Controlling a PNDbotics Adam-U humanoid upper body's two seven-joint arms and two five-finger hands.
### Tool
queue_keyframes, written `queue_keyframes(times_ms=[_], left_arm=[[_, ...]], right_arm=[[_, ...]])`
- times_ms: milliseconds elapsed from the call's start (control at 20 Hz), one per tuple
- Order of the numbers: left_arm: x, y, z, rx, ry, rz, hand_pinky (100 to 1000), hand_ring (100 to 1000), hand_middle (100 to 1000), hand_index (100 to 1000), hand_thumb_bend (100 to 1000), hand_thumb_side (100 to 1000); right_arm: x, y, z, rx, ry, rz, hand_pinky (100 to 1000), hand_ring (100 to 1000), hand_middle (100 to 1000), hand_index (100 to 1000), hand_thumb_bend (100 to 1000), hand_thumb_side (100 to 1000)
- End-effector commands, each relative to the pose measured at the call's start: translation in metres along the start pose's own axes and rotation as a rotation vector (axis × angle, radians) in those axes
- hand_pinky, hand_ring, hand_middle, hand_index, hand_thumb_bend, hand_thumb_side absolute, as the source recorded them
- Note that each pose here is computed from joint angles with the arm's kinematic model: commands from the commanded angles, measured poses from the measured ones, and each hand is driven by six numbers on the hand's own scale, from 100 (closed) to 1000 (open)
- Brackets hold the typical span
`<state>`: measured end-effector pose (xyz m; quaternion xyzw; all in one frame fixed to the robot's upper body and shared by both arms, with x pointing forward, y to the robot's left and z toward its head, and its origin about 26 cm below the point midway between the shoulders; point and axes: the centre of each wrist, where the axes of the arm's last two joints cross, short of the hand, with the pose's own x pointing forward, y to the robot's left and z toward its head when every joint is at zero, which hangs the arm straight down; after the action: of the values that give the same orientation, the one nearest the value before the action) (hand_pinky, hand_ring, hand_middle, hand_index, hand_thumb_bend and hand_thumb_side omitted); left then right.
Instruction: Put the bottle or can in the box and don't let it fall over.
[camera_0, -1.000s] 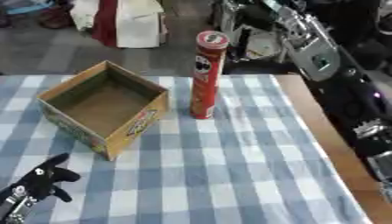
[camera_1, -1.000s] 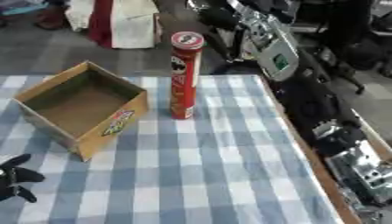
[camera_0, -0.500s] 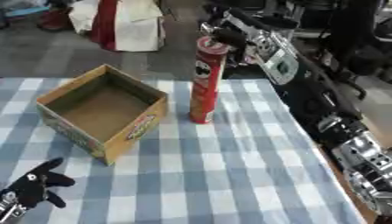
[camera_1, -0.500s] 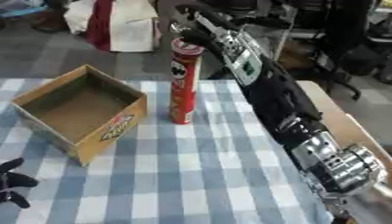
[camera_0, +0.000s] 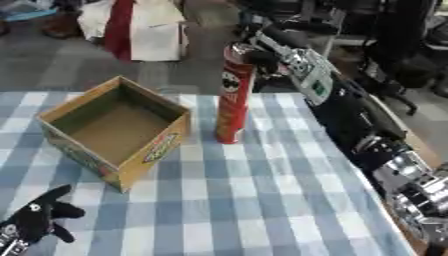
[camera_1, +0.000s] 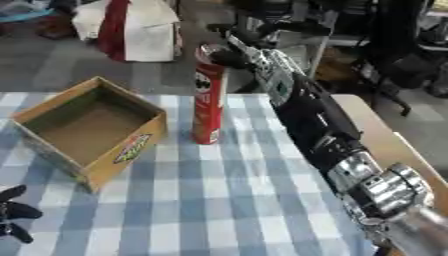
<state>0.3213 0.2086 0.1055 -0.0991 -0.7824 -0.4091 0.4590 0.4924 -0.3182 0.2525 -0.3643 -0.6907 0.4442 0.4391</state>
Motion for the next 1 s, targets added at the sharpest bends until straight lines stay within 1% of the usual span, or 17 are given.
queue_keyframes(times_ms=[50, 250, 500, 800, 1000], left_arm=[[0.008, 0.003, -0.005, -0.008, -0.034, -0.015, 574, 775, 677, 981, 187, 1000], [0.009, 0.003, -0.006, -0.013, -0.037, -0.014, 574, 775, 677, 980, 187, 1000], [0.01, 0.003, -0.008, -0.017, -0.043, -0.013, 573, 775, 677, 980, 188, 1000], [0.011, 0.003, -0.009, -0.021, -0.048, -0.013, 572, 775, 677, 980, 189, 1000], [0.011, 0.003, -0.009, -0.022, -0.049, -0.014, 572, 775, 677, 980, 189, 1000]], right_arm=[[0.008, -0.02, -0.004, -0.039, -0.035, 0.021, 864, 933, 950, 1000, 100, 915], [0.017, -0.022, -0.008, -0.03, -0.07, 0.022, 870, 935, 951, 1000, 100, 927], [0.025, -0.022, -0.011, 0.001, -0.09, 0.027, 886, 942, 956, 1000, 100, 953], [0.022, -0.015, -0.01, 0.057, -0.056, 0.069, 928, 950, 961, 1000, 100, 982], [0.02, -0.013, -0.009, 0.09, -0.028, 0.133, 957, 955, 961, 1000, 100, 985]])
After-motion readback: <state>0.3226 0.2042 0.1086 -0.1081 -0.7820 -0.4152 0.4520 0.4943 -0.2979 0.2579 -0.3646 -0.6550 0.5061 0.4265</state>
